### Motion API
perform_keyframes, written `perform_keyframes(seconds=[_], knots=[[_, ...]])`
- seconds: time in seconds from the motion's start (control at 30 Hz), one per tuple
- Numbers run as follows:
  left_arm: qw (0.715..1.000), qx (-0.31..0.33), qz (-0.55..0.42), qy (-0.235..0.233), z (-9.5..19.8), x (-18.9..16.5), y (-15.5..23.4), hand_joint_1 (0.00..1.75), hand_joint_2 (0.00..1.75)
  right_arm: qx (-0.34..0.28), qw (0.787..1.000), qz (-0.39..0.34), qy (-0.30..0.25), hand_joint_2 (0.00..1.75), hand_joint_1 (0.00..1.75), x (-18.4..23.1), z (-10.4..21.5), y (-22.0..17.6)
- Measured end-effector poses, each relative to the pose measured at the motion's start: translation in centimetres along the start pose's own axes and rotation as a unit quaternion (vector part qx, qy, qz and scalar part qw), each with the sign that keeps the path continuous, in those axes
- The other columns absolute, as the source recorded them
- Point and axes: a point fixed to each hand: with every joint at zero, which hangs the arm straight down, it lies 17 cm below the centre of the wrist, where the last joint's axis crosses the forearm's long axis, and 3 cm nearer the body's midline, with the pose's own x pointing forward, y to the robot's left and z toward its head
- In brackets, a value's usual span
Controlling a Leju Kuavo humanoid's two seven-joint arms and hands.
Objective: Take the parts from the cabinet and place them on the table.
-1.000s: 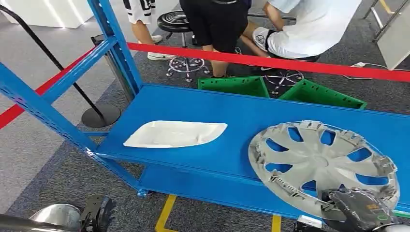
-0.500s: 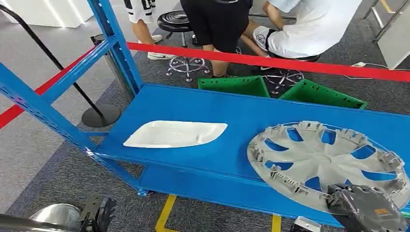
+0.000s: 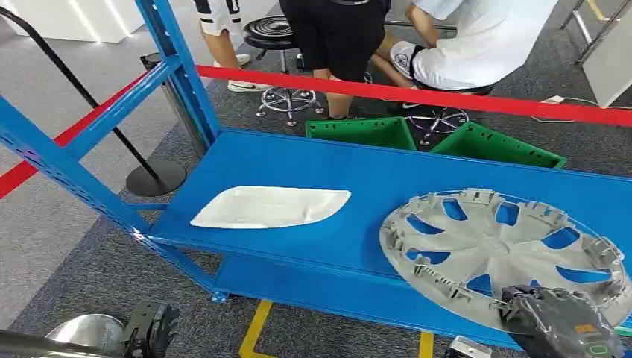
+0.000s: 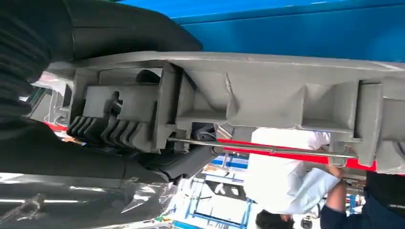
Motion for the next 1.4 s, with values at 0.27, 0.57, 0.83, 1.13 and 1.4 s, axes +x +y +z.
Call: perform_keyframes(seconds=[0.27, 0.57, 0.83, 1.13, 1.4], knots=[[1.0, -0.001, -0.002, 0.0, 0.0, 0.0, 0.0, 0.0, 1.75, -0.002, 1.0, 0.0, 0.0, 1.75, 1.75, 0.1, 0.1, -0.1], [1.0, -0.009, -0.005, -0.007, 0.1, 0.1, -0.3, 0.0, 1.75, -0.054, 0.998, -0.015, -0.01, 1.75, 1.75, 1.3, 0.1, -2.0], [1.0, 0.004, -0.008, -0.004, 0.1, -0.1, 0.0, 0.0, 1.75, -0.175, 0.973, -0.147, -0.017, 1.75, 1.75, 4.7, 0.5, -6.4], [1.0, 0.011, -0.01, -0.001, 0.2, -0.5, 0.0, 0.0, 1.75, -0.264, 0.946, -0.188, -0.01, 1.75, 1.75, 6.6, 1.7, -9.5], [1.0, 0.013, -0.018, 0.002, 0.3, -0.9, 0.2, 0.0, 1.75, -0.33, 0.929, -0.167, -0.011, 1.75, 1.75, 7.6, 2.9, -12.2]])
